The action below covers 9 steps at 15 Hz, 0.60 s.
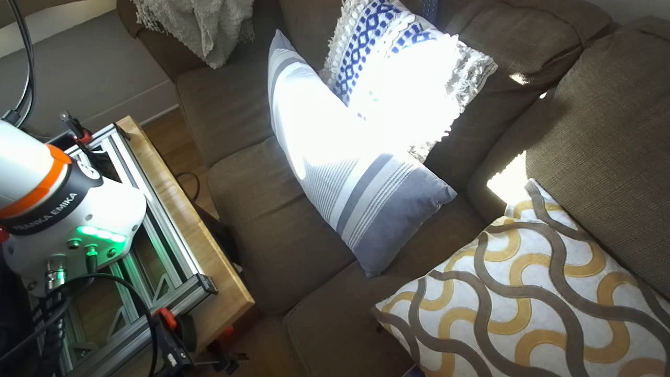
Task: Remove the black remote from behind the white and blue pillow and put it on the backrest of the couch
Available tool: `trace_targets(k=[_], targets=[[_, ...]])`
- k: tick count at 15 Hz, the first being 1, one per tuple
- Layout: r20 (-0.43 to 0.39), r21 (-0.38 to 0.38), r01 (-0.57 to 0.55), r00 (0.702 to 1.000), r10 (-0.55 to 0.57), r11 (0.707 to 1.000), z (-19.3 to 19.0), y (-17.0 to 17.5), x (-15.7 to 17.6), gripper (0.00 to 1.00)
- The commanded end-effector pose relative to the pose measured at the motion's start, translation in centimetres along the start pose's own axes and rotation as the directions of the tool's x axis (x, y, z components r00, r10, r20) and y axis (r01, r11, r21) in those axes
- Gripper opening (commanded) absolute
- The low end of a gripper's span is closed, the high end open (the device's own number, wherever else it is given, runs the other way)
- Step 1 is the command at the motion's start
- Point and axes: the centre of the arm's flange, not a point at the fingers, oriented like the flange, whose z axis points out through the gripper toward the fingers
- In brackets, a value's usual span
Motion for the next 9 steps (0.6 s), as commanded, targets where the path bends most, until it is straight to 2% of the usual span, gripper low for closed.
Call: trace_targets(k=[1, 2, 3, 5, 9], targets=[[0.009, 0.019, -0.018, 1.0, 0.017, 1.0, 2.4, 0.2, 1.6, 1.0], [0.013, 0.023, -0.018, 1.0, 0.017, 1.0, 2.8, 0.2, 1.7, 0.95], [0.016, 0.025, -0.02, 1.0, 0.019, 0.999, 3.0, 0.1, 1.6, 0.74], [0.026, 0.034, -0.02, 0.999, 0.019, 0.999, 3.7, 0.0, 1.6, 0.7], [0.051, 0.049, -0.025, 0.998, 0.022, 0.998, 4.4, -0.1, 1.6, 0.4]])
